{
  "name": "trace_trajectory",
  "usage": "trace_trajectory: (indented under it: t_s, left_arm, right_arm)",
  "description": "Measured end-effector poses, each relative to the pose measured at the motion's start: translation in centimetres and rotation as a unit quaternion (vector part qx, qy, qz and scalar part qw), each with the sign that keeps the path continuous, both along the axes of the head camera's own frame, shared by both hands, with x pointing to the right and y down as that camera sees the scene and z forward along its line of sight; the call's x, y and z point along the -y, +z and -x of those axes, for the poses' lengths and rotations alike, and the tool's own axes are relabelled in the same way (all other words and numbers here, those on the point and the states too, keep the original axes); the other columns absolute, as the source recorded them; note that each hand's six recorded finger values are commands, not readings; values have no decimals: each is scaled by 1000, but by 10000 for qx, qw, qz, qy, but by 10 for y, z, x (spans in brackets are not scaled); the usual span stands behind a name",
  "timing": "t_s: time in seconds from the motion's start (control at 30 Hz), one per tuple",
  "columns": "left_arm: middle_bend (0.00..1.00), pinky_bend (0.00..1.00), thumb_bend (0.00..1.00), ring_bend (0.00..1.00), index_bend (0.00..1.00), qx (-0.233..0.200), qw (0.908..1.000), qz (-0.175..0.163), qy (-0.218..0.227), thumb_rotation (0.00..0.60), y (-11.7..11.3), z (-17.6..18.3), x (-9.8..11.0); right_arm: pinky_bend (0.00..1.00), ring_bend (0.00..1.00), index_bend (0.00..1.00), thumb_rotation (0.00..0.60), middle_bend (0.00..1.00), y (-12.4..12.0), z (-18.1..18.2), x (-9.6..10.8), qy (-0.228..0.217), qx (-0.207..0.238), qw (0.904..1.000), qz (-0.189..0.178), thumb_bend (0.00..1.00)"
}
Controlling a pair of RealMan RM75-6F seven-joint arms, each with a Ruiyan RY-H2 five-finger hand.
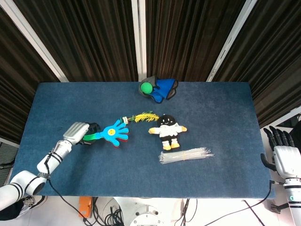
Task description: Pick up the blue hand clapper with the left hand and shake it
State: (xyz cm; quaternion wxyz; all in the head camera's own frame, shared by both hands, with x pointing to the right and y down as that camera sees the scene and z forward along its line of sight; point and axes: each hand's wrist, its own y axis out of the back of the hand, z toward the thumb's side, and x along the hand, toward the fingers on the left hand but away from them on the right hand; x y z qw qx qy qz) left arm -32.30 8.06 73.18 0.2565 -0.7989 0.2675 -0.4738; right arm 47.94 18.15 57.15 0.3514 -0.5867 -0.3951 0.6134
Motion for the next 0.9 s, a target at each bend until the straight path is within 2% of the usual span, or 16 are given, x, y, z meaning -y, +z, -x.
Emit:
trace_trajectory:
  t_s: [0.17,0.47,0.67,0.8,0.9]
  left_arm:
    - [0,0,77,0,0,-122,9990,-412,-107,441,-15,4,10]
    - [0,0,72,0,0,46,9988,-493,-35,475,-38,21,0]
    - [0,0,80,0,0,556,9960,-691,-146,469,-63,58,-12]
    - [0,0,114,0,0,1112,9884,-1009,-242,471,-88,95,-26]
    - [0,0,126,0,0,1372,9826,-1193,-390,467,-103,116,-41]
  right_arm:
    - [0,0,0,600,0,0,0,0,-10,5,10000,-2,326]
    - [0,0,0,600,0,-2,1,0,-2,39,10000,-37,325]
    - [0,0,0,600,0,-5,3,1,24,79,9999,-107,324]
    - [0,0,0,600,0,-5,5,0,-3,41,9999,-117,321]
    - [0,0,0,600,0,-4,8,-1,-21,26,9999,-112,321]
